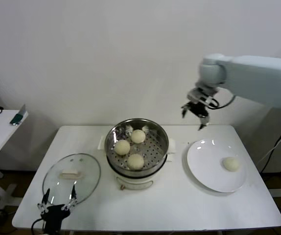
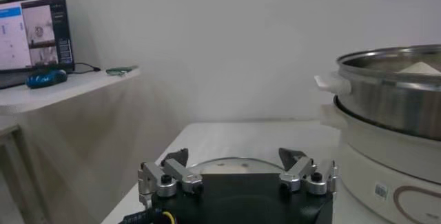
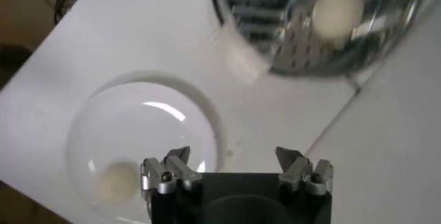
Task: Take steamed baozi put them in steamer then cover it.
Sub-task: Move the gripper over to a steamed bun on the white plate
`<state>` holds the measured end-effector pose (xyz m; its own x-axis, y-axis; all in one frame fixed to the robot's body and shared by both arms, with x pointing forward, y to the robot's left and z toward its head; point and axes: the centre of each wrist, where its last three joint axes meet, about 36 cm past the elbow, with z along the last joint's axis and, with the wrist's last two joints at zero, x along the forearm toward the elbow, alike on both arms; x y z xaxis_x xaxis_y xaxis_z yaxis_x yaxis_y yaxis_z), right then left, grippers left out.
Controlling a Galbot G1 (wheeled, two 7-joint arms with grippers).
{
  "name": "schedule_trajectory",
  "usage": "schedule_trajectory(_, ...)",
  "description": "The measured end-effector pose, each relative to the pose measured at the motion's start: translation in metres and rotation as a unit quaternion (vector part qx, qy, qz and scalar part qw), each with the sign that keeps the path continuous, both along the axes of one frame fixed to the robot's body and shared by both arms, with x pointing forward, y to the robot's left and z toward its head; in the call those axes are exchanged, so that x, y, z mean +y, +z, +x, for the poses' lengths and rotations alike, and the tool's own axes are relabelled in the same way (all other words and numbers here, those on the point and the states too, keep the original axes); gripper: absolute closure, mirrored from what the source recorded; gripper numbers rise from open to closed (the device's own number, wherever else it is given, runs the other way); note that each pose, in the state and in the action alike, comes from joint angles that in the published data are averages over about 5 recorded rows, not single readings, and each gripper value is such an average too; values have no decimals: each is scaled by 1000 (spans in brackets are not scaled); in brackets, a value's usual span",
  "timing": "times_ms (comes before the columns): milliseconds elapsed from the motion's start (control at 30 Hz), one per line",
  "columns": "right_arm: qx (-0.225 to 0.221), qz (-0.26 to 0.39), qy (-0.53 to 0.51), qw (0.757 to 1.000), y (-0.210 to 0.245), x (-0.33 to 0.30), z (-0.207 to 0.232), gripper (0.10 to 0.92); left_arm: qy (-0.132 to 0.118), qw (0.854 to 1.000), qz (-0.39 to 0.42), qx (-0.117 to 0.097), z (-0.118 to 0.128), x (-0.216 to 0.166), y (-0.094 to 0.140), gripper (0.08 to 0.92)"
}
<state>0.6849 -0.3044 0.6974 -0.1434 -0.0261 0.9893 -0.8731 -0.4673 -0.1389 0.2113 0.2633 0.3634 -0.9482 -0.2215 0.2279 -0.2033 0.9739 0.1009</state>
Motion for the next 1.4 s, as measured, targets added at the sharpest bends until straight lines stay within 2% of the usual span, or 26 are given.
schedule_trajectory(267, 7, -15, -127, 992, -72, -97, -16, 200, -2, 1000, 0, 7, -2, -1, -4, 177)
schedule_trajectory(767, 8, -22, -229, 973, -186, -146, -36, 200, 1, 1000, 3, 19, -8, -4, -12, 177)
schedule_trajectory(1233, 13, -5, -276, 961, -225, -163, -39, 201, 1, 1000, 10, 22, -9, -4, -12, 177)
schedule_trajectory(1400, 13, -1, -285, 958, -230, -165, -38, 241, 1, 1000, 11, 22, -9, -4, -12, 177)
